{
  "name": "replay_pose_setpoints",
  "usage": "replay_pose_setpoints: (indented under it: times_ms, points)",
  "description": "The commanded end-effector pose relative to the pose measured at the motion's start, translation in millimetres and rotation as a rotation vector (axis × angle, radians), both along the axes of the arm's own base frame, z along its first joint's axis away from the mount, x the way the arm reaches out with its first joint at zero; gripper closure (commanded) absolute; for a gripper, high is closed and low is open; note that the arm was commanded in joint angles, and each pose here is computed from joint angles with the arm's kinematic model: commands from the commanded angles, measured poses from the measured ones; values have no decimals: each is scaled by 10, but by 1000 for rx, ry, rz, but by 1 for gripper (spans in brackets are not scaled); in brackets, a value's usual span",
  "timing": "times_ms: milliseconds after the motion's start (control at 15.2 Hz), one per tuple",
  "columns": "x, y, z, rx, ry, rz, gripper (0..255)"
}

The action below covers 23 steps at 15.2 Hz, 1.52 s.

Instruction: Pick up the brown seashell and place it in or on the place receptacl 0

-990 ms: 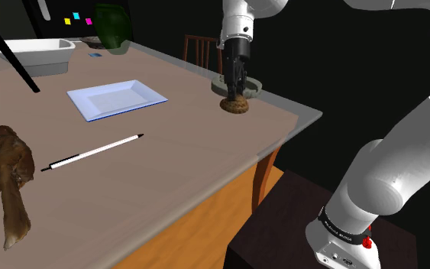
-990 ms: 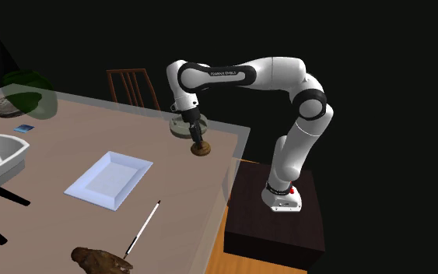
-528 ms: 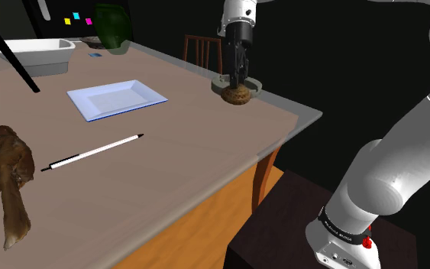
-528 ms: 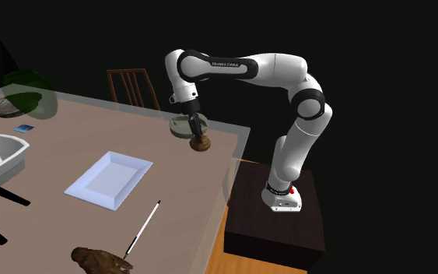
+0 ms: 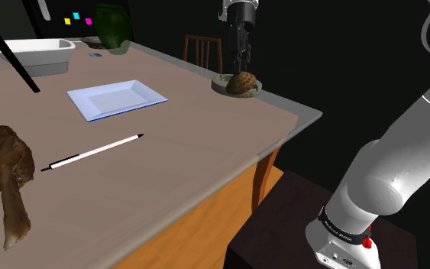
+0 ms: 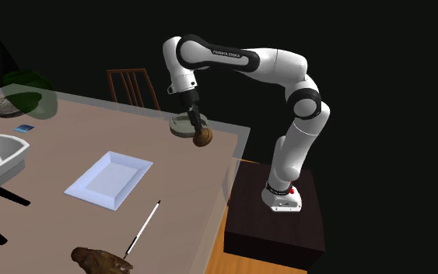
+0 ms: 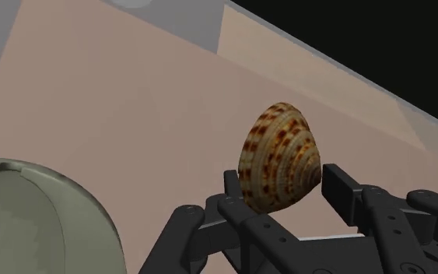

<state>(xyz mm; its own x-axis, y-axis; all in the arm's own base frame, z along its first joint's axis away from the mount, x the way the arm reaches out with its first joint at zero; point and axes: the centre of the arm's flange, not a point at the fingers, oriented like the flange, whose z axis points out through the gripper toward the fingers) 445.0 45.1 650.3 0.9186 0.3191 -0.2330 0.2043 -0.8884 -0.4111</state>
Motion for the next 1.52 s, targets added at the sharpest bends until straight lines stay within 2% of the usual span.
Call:
replay_pose_setpoints:
  times_ms: [0,990,1452]
  points:
    - [-6,7,61,0,0,0,255]
    - [1075,-1759,212,0,0,0,255]
    - [1075,-1759,-158,0,0,0,255]
